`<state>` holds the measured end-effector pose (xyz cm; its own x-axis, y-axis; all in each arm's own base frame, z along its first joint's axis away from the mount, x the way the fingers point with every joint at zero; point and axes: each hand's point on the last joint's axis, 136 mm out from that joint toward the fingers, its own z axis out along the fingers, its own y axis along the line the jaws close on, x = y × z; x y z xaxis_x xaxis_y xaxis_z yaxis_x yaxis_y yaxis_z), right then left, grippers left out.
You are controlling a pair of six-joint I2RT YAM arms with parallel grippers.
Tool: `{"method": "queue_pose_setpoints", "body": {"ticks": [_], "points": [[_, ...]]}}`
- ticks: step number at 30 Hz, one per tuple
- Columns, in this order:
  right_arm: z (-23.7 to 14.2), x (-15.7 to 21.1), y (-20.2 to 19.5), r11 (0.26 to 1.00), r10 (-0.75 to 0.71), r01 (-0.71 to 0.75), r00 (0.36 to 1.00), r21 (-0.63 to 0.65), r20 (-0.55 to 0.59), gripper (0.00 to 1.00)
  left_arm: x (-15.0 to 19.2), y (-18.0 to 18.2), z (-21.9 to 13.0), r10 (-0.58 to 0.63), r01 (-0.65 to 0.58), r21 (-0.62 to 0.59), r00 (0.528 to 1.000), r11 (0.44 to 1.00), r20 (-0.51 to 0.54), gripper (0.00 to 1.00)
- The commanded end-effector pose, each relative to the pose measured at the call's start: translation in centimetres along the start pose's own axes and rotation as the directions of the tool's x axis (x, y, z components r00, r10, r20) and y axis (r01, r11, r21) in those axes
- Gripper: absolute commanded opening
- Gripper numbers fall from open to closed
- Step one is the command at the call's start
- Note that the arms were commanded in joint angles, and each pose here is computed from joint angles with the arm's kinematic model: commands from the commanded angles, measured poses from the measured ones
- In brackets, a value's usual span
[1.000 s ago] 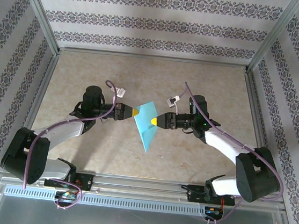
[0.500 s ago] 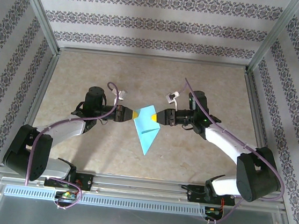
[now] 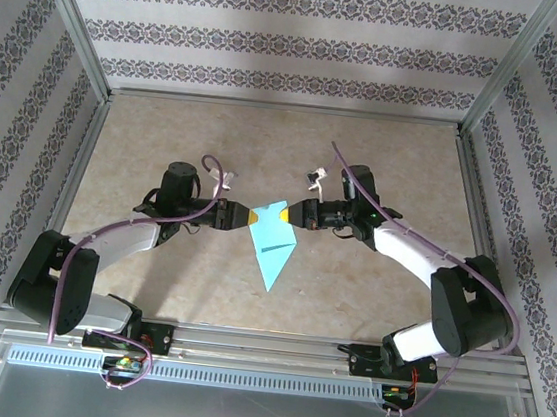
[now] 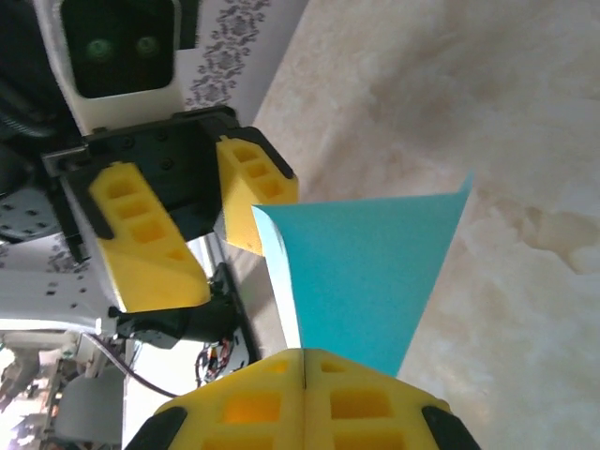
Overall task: Fold a paper plane with a square sheet of paper (fold left side to right side)
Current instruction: Fold the wing for the fifth time at the center of the table.
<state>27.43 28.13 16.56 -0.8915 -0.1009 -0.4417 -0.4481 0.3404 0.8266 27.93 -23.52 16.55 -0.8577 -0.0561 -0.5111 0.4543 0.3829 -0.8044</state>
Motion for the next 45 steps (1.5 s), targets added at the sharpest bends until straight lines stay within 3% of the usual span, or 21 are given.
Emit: {"method": "queue_pose_setpoints", "body": {"ticks": [1,4,8,13,20,29,39,45], "points": [[1.0,-0.1,-3.1,0.994,0.048,-0.049,0.999,0.1,0.016,0.0,-0.9,2.6,-1.7,0.062,-0.053,-0.233,0.997,0.971,0.034,0.51],[1.6,0.3,-6.5,0.972,0.128,-0.133,0.991,0.192,0.037,0.0,-1.0,3.9,-3.2,0.091,-0.067,-0.378,0.995,0.923,0.046,0.52],[1.4,0.5,-9.5,0.934,0.209,-0.225,0.974,0.279,0.085,0.0,-0.1,3.4,-3.9,0.156,-0.133,-0.474,0.988,0.871,0.009,0.51],[0.1,0.4,-10.9,0.889,0.272,-0.307,0.951,0.341,0.147,0.0,2.7,1.8,-2.1,0.249,-0.295,-0.544,0.956,0.786,-0.158,0.49],[-1.2,0.5,-12.1,0.83,0.385,-0.437,0.899,0.347,0.21,0.0,6.6,0.1,3.6,0.346,-0.527,-0.532,0.845,0.663,-0.407,0.47],[-1.5,0.2,-12.2,0.812,0.404,-0.462,0.886,0.357,0.229,0.0,9.5,0.2,9.9,0.344,-0.624,-0.478,0.762,0.618,-0.549,0.48],[-1.5,0.3,-12.5,0.805,0.411,-0.471,0.881,0.36,0.234,0.0,9.4,2.8,11.5,0.329,-0.671,-0.516,0.725,0.532,-0.605,0.49],[-1.5,0.4,-12.5,0.804,0.416,-0.476,0.879,0.356,0.233,0.0,9.8,3.9,12.0,0.307,-0.687,-0.519,0.708,0.509,-0.636,0.49]]}}
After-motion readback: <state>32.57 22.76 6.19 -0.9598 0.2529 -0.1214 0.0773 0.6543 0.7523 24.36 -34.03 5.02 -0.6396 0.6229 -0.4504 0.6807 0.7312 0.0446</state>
